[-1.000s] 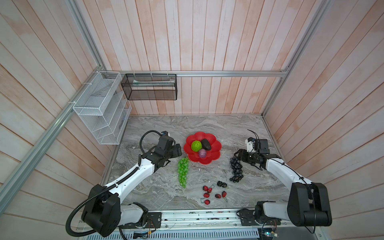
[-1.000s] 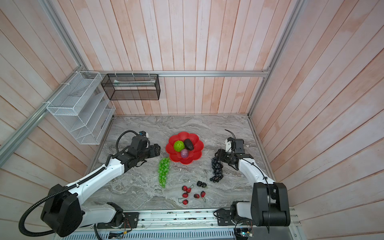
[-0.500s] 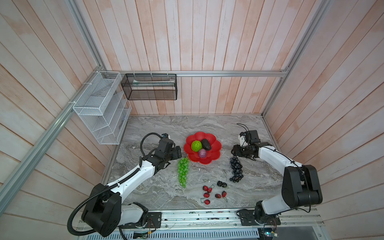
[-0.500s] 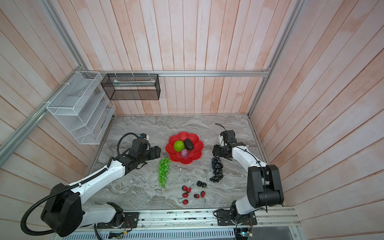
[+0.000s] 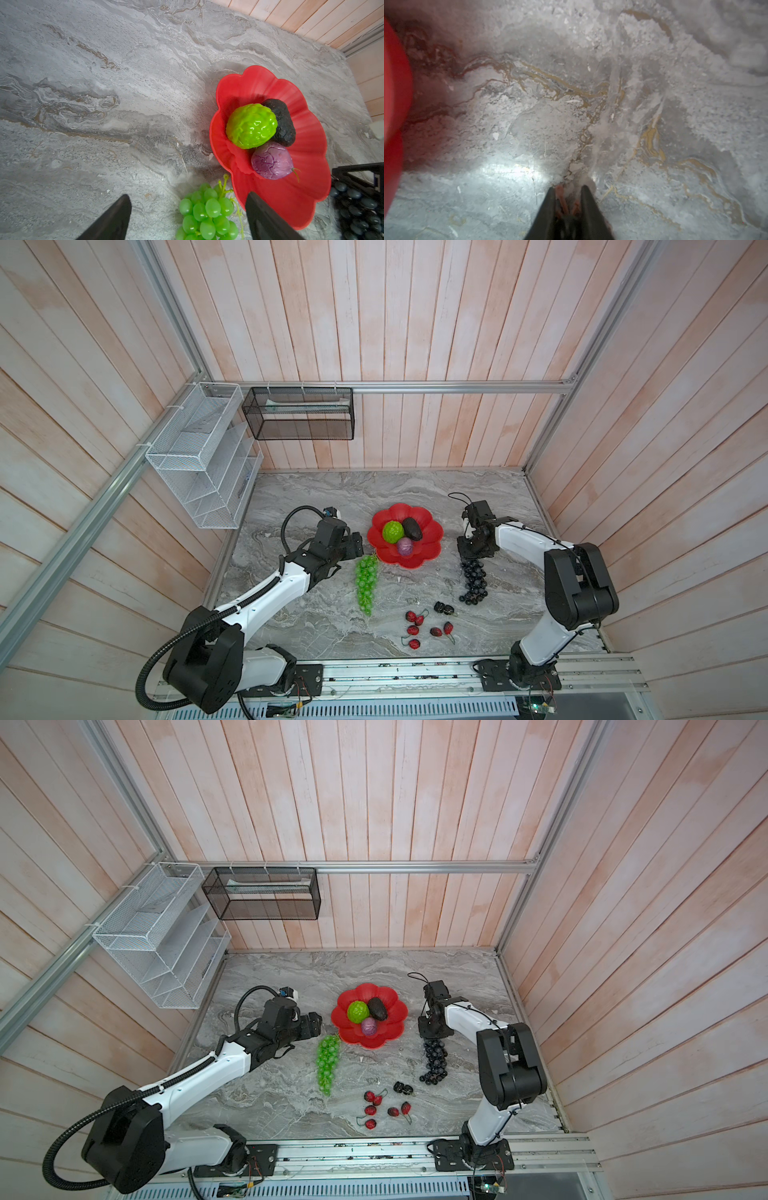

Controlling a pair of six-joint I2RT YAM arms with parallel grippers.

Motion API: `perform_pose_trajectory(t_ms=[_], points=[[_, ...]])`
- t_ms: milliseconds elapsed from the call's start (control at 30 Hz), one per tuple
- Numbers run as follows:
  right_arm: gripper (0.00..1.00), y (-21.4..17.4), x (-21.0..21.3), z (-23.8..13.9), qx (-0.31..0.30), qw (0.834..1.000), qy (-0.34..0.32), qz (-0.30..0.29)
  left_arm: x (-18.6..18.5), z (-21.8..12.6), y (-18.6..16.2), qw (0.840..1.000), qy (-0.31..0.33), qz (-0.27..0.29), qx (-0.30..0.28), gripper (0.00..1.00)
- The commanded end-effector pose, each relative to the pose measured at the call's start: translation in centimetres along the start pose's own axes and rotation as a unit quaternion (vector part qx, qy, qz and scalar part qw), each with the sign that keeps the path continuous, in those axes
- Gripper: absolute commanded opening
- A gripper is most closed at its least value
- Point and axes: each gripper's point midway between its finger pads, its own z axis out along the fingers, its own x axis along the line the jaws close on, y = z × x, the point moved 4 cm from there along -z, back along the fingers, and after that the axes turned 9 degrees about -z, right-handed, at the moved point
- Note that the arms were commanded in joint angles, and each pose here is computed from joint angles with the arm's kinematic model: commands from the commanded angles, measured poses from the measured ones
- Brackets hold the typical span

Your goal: Place and organize the fake fruits in the fruit bowl

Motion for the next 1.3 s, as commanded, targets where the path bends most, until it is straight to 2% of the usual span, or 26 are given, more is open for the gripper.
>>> perform_pose_trajectory(t_ms=[0, 267, 633, 933, 1267], points=[[0.03, -0.1, -0.4, -0.4, 0.015, 1.0, -0.017, -0.007, 0.5, 0.4, -0.2, 1.0, 0.004, 0.004, -0.001, 0.88], [0.0, 0.4, -0.3, -2.0, -0.006, 1.0, -0.021, -0.009, 0.4, 0.8, -0.3, 1.0, 0.004, 0.003, 0.004, 0.88], [0.0, 1.5, 0.7, -7.5, -0.098, 0.994, -0.037, -0.016, 0.3, 0.5, -0.1, 1.0, 0.006, -0.002, 0.004, 0.88], [0.0, 1.9, 1.2, -12.6, -0.178, 0.984, -0.019, -0.005, -0.1, 0.0, 0.4, 1.0, 0.004, -0.012, 0.004, 0.88], [0.0, 3.1, 1.8, -15.5, -0.231, 0.973, 0.003, -0.007, -0.1, 0.0, 0.2, 1.0, 0.002, -0.024, 0.014, 0.88]])
